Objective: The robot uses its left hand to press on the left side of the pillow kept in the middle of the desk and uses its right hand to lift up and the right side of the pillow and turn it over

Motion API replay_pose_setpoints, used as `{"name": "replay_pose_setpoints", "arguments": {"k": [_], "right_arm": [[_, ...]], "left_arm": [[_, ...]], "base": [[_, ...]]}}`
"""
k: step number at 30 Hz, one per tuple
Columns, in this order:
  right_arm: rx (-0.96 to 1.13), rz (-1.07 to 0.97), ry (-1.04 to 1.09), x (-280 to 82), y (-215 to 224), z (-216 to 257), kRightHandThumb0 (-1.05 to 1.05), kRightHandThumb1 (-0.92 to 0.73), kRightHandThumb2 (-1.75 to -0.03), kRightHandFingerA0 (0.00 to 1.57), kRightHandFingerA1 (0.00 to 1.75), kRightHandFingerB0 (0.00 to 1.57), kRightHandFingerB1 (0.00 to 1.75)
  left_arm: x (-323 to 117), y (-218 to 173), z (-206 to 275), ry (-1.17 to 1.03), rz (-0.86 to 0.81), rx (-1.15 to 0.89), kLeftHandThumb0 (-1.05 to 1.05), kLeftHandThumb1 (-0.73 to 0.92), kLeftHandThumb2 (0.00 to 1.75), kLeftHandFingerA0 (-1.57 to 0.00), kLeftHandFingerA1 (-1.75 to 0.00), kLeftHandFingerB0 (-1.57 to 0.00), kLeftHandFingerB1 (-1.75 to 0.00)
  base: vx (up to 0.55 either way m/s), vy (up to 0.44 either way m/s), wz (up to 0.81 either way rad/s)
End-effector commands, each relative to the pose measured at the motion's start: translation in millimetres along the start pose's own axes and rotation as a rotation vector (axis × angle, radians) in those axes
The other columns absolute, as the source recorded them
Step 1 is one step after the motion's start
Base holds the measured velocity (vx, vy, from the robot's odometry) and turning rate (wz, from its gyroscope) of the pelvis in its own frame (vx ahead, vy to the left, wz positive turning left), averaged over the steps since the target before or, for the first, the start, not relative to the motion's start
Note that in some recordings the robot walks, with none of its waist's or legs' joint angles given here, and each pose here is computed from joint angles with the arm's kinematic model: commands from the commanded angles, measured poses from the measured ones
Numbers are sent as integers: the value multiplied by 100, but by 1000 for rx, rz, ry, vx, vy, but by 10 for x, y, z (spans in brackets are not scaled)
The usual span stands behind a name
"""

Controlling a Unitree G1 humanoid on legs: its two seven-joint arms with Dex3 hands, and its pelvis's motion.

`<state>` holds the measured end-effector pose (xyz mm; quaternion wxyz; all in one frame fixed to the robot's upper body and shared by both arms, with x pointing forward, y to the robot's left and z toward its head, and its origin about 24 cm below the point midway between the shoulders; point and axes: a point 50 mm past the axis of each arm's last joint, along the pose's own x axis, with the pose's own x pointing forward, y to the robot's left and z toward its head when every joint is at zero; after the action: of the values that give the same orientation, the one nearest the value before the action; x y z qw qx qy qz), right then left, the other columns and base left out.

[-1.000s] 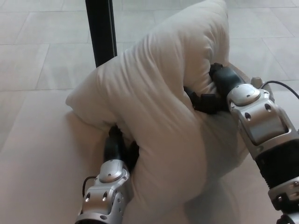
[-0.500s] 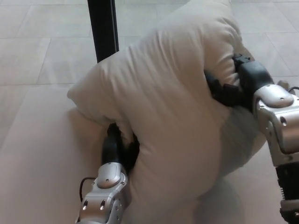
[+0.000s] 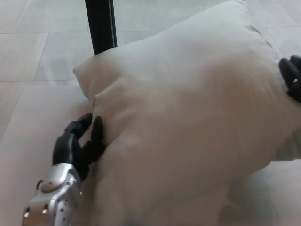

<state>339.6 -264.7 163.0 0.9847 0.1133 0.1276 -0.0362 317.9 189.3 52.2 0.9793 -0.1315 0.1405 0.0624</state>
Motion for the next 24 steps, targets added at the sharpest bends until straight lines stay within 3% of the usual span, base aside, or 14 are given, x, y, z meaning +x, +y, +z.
{"name": "replay_pose_setpoints", "arguments": {"k": [1, 3, 4, 5, 9, 10, 11, 12, 17, 18, 19, 20, 21, 24], "right_arm": [[193, 190, -45, -408, -549, 159, -75, -49, -90, 3, 38, 8, 34], [173, 176, -73, -527, -732, 187, -74, -52, -91, 1, 37, 7, 26], [180, 110, -111, -641, -921, 226, -77, -51, -90, 3, 40, 8, 30], [187, 91, -121, -696, -1003, 238, -73, -51, -92, 2, 36, 5, 27], [189, -3, -165, -922, -1314, 290, -74, -53, -92, 4, 40, 3, 23], [200, -27, -177, -985, -1390, 297, -70, -69, -62, 8, 40, 8, 20], [209, -85, -202, -1165, -1598, 301, -38, -36, -97, 5, 54, 0, 50], [194, -115, -205, -1236, -1686, 298, -75, -65, -60, 15, 52, 17, 33], [267, -286, -221, -1779, -2153, 262, -74, -63, -60, 11, 50, 17, 32], [286, -307, -233, -1849, -2216, 235, -73, -64, -59, 11, 51, 18, 32], [300, -354, -249, -1937, -2305, 186, -72, -66, -60, 12, 49, 21, 32], [317, -396, -265, -2026, -2388, 120, -75, -52, -87, 12, 55, 14, 43], [333, -428, -272, -2083, -2442, 70, -73, -67, -61, 16, 50, 22, 33], [412, -519, -281, -2258, -2558, -187, -73, -67, -61, 19, 54, 24, 35]], "left_arm": [[-240, 678, 240, 56, -118, -130, -72, 60, 94, -25, -63, -16, -48], [-303, 883, 303, 23, -84, -172, -71, 77, 63, -34, -78, -21, -38], [-367, 1068, 387, -6, -33, -203, -74, 59, 96, -41, -74, -19, -49], [-398, 1146, 413, -17, -8, -216, -75, 69, 61, -41, -75, -30, -44], [-546, 1438, 481, -48, 35, -238, -76, 73, 61, -39, -81, -30, -44], [-593, 1517, 486, -56, 38, -257, -75, 70, 61, -39, -78, -30, -45], [-708, 1705, 478, -59, 89, -262, -75, 68, 60, -35, -68, -31, -43], [-759, 1782, 482, -59, 117, -275, -74, 67, 60, -43, -71, -36, -43], [-1096, 2220, 517, -131, 241, -311, -82, 60, 59, -51, -75, -46, -51], [-1151, 2278, 511, -133, 275, -304, -86, 46, 93, -65, -74, -50, -61], [-1240, 2350, 508, -140, 303, -296, -87, 62, 59, -66, -73, -53, -54], [-1318, 2428, 485, -150, 348, -303, -90, 57, 58, -69, -71, -58, -57], [-1372, 2482, 455, -156, 373, -313, -92, 55, 57, -59, -80, -57, -63], [-1556, 2650, 316, -165, 440, -355, -105, 25, 87, -73, -85, -66, -72]], "base": [[0, 0, 0], [0, 0, 0], [0, 0, 0], [0, 0, 0], [0, 0, 0], [0, 0, 0], [0, 0, 0], [0, 0, 0], [0, 0, 0], [0, 0, 0], [0, 0, 0], [0, 0, 0], [0, 0, 0], [0, 0, 0]]}}
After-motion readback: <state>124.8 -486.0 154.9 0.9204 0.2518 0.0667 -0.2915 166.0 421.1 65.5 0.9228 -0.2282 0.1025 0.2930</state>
